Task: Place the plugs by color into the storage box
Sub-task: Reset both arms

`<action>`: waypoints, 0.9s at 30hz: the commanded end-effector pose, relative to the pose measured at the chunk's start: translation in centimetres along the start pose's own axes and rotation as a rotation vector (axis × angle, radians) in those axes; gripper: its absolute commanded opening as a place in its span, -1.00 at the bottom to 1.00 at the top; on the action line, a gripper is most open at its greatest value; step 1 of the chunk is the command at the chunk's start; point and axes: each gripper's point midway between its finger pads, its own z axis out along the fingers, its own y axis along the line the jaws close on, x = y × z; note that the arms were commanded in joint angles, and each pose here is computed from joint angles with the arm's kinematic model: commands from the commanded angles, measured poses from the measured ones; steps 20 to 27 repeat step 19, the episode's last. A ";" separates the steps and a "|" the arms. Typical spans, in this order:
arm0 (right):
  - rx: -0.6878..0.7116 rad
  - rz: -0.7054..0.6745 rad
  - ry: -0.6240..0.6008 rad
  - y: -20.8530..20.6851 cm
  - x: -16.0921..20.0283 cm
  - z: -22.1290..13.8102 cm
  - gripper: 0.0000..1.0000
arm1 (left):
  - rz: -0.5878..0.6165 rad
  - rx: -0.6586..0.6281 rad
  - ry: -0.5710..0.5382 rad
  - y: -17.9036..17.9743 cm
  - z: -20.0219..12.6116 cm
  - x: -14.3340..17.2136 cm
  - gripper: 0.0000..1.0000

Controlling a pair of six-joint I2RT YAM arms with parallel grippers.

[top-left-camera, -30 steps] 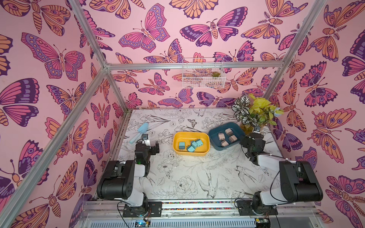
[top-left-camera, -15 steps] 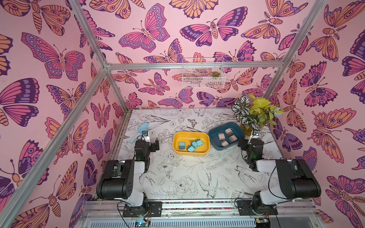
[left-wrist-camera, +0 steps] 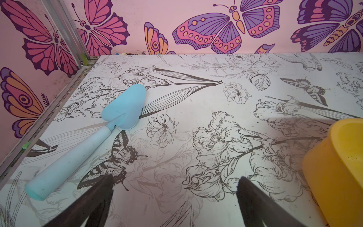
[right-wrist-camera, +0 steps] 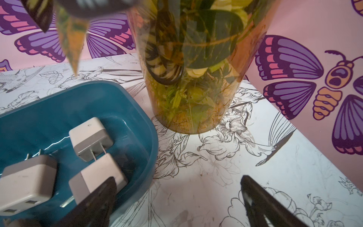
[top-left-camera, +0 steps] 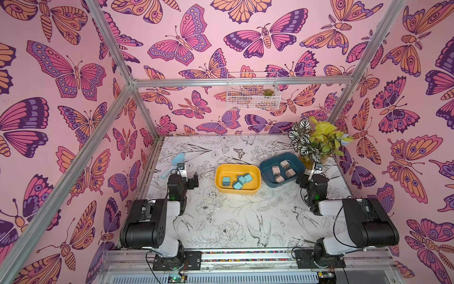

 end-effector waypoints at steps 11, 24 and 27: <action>-0.014 -0.012 -0.022 0.5 -1.2 0.2 0.98 | -0.009 0.014 0.021 0.2 0.3 0.4 0.98; -0.013 -0.011 -0.021 0.5 -1.2 0.2 0.98 | -0.009 0.010 0.009 0.3 -0.1 0.4 0.98; -0.013 -0.011 -0.021 0.5 -1.2 0.2 0.98 | -0.009 0.010 0.009 0.3 -0.1 0.4 0.98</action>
